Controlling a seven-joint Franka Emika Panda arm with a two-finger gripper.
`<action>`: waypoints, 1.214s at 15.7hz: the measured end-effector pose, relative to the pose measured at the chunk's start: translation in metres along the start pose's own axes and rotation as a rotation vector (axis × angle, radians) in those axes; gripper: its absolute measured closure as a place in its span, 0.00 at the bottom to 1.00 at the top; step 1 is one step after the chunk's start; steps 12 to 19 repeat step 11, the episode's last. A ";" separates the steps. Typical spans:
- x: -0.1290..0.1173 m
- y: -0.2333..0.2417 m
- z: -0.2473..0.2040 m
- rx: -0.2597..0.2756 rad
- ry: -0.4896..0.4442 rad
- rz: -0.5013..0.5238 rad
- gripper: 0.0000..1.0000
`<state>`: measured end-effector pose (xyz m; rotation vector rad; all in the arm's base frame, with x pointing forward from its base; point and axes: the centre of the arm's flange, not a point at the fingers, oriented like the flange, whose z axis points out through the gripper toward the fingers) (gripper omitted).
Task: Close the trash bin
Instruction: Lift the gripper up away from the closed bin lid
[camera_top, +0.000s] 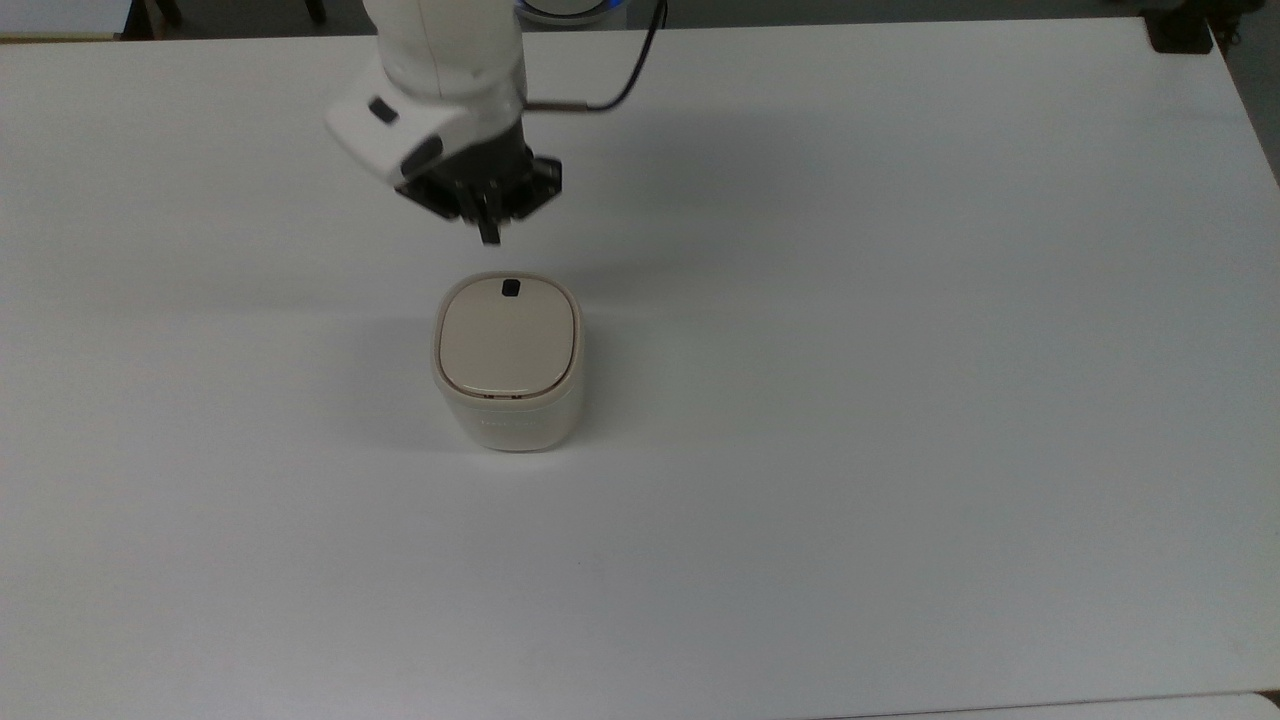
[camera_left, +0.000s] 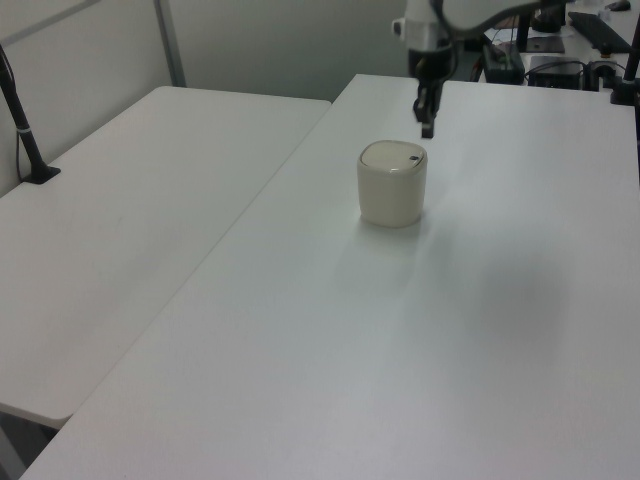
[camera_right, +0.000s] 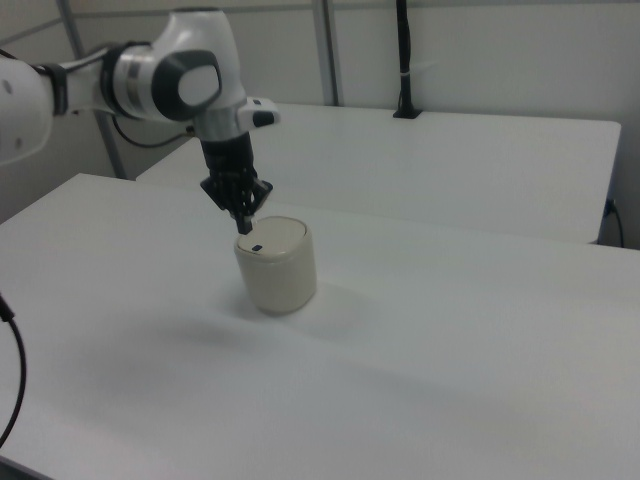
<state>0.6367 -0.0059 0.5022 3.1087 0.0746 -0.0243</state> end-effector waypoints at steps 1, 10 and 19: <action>-0.012 0.004 -0.016 0.006 -0.009 0.006 0.92; -0.083 0.031 -0.063 0.019 -0.025 0.035 0.02; -0.084 0.031 -0.062 0.019 -0.028 0.034 0.00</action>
